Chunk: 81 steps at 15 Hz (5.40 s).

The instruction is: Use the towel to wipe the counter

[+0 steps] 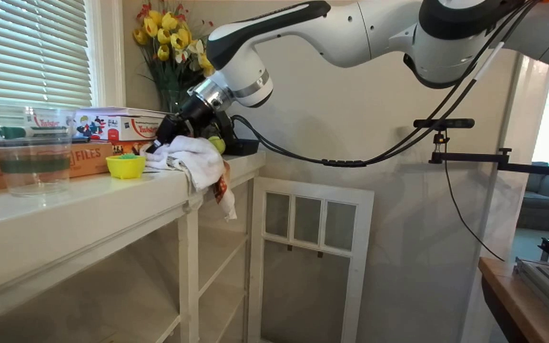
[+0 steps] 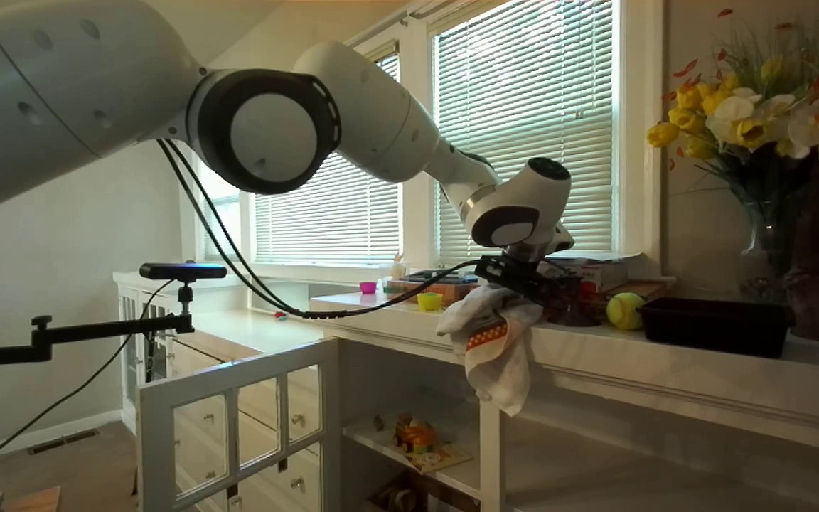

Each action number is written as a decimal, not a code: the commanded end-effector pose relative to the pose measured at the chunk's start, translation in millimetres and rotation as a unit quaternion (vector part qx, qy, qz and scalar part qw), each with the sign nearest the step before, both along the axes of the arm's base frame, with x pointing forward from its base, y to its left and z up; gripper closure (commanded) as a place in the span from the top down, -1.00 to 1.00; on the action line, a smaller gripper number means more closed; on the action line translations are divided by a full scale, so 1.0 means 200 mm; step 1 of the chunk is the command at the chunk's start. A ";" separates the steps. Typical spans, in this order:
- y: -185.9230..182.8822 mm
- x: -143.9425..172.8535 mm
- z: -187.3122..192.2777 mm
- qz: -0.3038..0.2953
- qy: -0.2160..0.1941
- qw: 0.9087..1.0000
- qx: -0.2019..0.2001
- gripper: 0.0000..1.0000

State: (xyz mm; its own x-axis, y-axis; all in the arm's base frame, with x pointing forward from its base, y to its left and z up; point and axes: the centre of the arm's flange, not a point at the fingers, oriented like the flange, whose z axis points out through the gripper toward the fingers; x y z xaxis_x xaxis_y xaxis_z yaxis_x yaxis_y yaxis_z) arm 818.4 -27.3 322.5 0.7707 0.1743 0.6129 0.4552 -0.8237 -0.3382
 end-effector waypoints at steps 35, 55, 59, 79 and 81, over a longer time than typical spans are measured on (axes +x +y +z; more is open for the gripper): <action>0.24 -0.58 0.48 -0.109 -0.132 0.983 -0.060 -0.93; 0.30 -0.58 0.07 -0.072 0.048 0.994 0.059 -0.93; 0.40 -0.68 0.15 -0.098 0.014 0.995 0.031 -0.93; -0.30 -1.22 1.06 -0.266 0.058 0.961 -0.056 -0.93; -0.40 -1.20 1.14 -0.284 0.030 0.954 -0.096 -0.93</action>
State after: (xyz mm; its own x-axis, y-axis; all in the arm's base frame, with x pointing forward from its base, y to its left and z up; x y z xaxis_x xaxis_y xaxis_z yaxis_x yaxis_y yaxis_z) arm 576.9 -93.5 525.8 0.8333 -0.1958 0.5170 -0.0626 -0.9626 -0.2637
